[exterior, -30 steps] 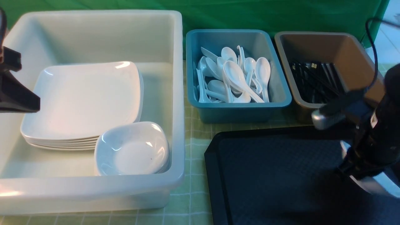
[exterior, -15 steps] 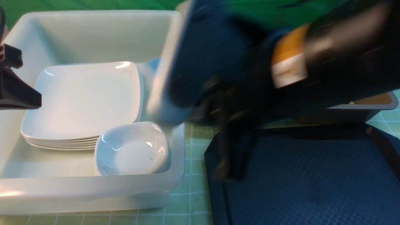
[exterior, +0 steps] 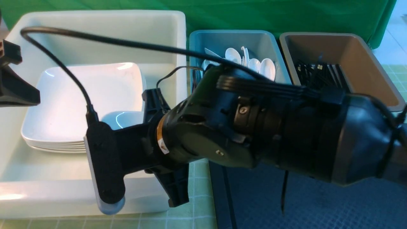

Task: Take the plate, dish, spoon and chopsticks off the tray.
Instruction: Use the right arm to put the small plate into the large storage box on the left

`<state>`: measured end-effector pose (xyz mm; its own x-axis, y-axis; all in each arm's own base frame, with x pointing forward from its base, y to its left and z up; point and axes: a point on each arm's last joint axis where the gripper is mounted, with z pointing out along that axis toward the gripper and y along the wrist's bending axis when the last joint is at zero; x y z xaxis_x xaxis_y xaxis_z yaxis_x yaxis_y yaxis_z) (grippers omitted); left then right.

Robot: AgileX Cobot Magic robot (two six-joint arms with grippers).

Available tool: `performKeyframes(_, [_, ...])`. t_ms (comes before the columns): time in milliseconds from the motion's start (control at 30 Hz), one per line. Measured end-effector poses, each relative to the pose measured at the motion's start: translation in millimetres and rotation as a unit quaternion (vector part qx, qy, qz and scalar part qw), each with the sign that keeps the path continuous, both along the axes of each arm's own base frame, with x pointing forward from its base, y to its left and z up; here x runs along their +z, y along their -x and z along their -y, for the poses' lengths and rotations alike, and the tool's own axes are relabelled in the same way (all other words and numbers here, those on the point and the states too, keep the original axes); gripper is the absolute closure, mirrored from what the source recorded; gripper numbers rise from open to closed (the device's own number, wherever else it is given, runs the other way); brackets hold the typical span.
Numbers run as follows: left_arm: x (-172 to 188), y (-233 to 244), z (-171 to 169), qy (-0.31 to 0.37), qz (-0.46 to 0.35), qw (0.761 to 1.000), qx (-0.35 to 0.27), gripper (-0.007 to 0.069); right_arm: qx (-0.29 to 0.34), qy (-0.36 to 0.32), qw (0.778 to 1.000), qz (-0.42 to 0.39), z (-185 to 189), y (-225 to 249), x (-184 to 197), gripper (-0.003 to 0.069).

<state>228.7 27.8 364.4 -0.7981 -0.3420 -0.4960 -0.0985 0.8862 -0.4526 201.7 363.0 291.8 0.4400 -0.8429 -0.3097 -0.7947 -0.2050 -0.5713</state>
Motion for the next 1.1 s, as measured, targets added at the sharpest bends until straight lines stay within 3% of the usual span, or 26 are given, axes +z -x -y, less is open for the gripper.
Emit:
performKeyframes(233, [0, 0, 0, 0.001, 0.001, 1.0, 0.004, 0.0627, 0.003, 0.001, 1.0, -0.001, -6, -3, -11, 0.0623])
performKeyframes(367, [0, 0, 0, 0.003, 0.001, 1.0, 0.006, 0.0627, 0.003, 0.006, 1.0, -0.004, -8, -3, -16, 0.0574])
performKeyframes(600, [0, 0, 0, 0.004, 0.0, 1.0, 0.007, 0.0627, 0.003, 0.005, 1.0, -0.004, -7, -3, -14, 0.0337])
performKeyframes(700, [0, 0, -1, 0.002, -0.001, 1.0, 0.007, 0.0627, -0.003, -0.002, 1.0, -0.002, -4, -2, -2, 0.03])
performKeyframes(933, [0, 0, -1, 0.001, -0.001, 1.0, 0.008, 0.0625, -0.057, -0.041, 0.997, -0.018, 22, 9, 53, 0.033])
performKeyframes(1100, [0, 0, -1, -0.001, -0.002, 1.0, 0.008, 0.0621, -0.164, -0.051, 0.982, -0.079, 69, 30, 103, 0.0473])
